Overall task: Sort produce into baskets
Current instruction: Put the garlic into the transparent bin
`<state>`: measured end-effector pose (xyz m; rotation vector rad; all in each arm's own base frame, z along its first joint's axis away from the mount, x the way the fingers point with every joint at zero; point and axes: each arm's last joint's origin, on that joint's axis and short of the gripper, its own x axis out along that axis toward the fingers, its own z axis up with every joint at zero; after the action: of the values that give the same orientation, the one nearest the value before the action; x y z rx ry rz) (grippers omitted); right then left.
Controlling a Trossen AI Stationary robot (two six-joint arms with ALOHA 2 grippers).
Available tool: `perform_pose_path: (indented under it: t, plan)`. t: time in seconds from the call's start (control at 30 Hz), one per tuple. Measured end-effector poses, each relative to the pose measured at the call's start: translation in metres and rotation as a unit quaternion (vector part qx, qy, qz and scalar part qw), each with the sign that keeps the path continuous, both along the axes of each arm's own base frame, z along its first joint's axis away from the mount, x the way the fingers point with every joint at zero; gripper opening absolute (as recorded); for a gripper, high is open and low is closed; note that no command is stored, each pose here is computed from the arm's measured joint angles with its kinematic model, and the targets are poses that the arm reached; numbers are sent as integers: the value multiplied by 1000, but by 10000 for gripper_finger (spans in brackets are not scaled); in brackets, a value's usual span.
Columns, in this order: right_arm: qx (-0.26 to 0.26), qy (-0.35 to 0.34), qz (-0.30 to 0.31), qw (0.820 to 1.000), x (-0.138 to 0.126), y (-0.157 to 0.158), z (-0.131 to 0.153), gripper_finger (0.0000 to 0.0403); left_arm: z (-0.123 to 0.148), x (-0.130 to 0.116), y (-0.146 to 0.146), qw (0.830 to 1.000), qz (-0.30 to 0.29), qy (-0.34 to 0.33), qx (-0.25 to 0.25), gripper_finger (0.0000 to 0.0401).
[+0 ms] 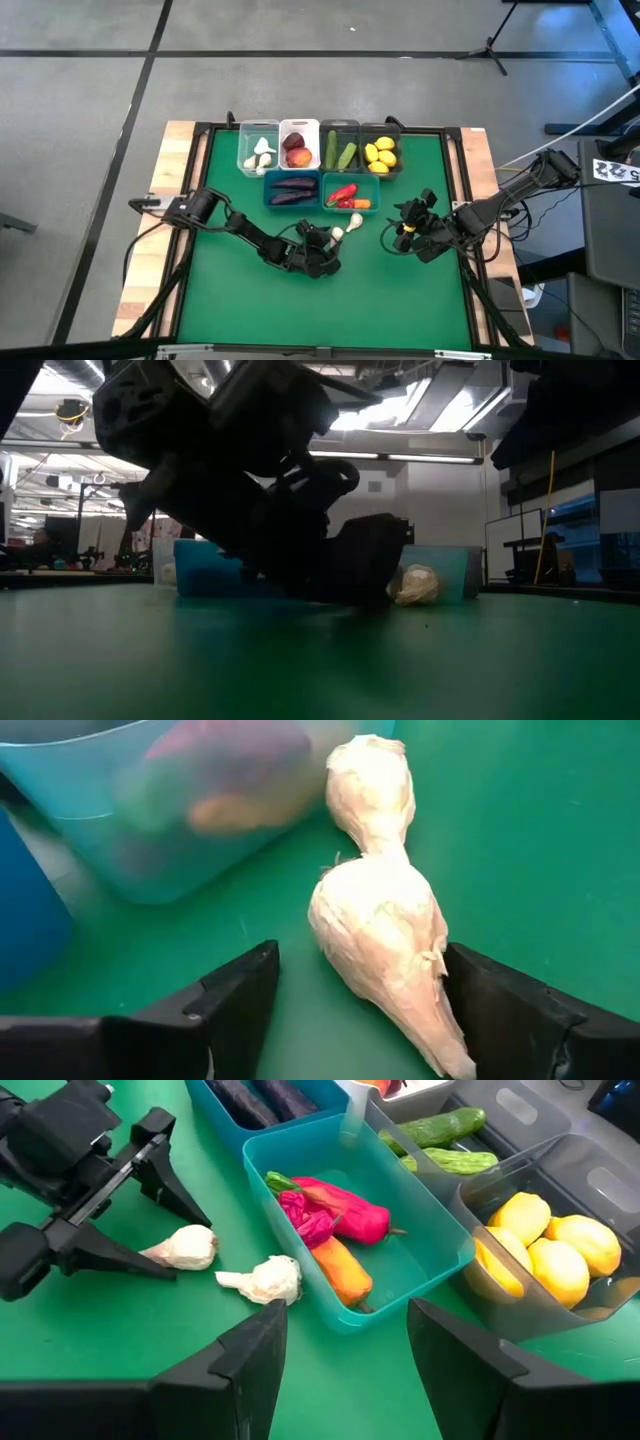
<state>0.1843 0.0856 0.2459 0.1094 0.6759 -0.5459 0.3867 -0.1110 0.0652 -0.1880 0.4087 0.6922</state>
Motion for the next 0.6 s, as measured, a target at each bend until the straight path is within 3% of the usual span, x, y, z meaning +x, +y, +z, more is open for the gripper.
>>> perform_pose_path:
  t: [0.13,0.43,0.6]
  plan:
    - [0,0,0,1000,0,0,0,209,0,0,0,1000,-1,3,3,259]
    - [4,-3,1,1000,1,0,0,209,1,0,0,1000,-2,-1,1,178]
    - [37,8,11,999,1,2,-1,209,2,1,-1,1000,-8,0,-5,154]
